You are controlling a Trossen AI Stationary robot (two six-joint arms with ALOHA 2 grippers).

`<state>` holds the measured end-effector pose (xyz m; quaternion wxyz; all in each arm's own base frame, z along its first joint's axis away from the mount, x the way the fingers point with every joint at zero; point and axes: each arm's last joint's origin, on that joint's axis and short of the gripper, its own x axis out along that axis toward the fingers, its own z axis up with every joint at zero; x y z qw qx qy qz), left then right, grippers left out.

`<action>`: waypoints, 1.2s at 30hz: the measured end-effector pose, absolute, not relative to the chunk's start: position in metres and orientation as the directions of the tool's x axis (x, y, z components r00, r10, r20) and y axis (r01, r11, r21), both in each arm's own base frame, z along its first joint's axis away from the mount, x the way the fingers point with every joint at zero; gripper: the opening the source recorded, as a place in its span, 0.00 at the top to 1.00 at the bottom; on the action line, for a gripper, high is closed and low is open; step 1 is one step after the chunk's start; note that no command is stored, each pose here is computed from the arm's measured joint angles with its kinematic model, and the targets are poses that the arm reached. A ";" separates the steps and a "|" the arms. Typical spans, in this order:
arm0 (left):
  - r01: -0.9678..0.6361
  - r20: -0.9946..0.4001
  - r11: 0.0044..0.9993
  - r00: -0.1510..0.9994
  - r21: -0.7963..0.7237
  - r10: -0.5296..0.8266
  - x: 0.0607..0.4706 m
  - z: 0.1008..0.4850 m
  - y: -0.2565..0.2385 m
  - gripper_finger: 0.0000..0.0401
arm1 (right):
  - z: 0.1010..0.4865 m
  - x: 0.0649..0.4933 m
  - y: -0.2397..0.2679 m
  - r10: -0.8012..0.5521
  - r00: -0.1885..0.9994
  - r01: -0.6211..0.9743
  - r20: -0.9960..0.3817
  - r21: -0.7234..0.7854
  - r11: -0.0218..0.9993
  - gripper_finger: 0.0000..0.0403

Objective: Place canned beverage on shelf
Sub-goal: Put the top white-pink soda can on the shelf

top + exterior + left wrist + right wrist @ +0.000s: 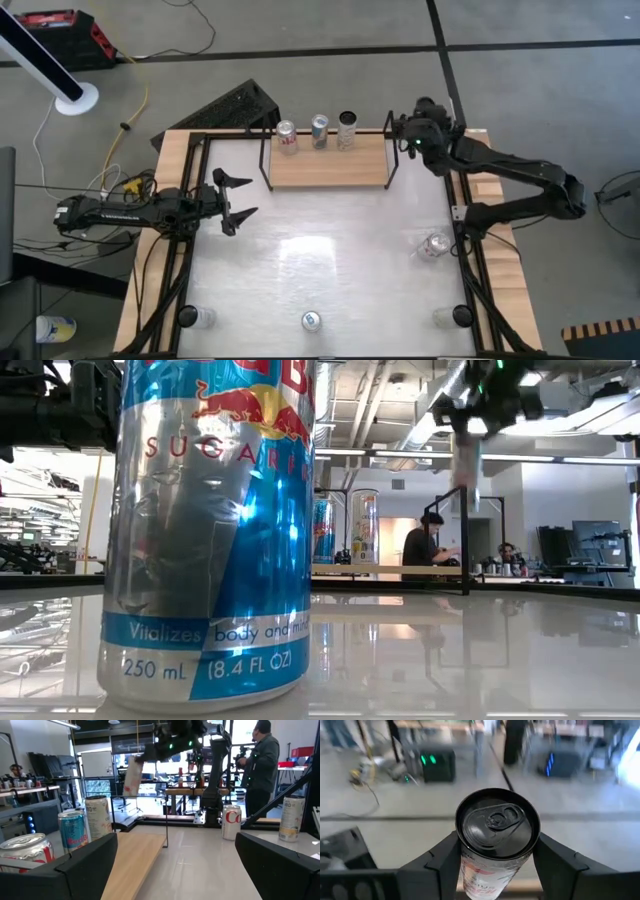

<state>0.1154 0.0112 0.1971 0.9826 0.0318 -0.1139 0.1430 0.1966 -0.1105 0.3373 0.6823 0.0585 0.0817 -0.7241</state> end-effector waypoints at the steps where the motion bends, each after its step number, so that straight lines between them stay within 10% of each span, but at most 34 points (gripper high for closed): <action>1: -0.288 0.235 0.957 0.933 0.029 0.274 0.115 0.197 0.011 0.02 | 0.347 0.201 -0.108 -0.985 -0.051 0.998 -0.167 -0.054 -0.042 0.42; 15: -0.280 0.251 0.959 0.931 0.030 0.264 0.115 0.199 0.011 0.02 | 0.359 0.243 -0.111 -0.930 0.287 0.929 -0.229 -0.169 0.329 0.42; 36: -0.282 0.247 0.958 0.933 0.043 0.264 0.115 0.198 0.011 0.02 | 0.289 0.257 -0.145 -0.875 0.262 0.934 -0.408 -0.121 0.337 0.42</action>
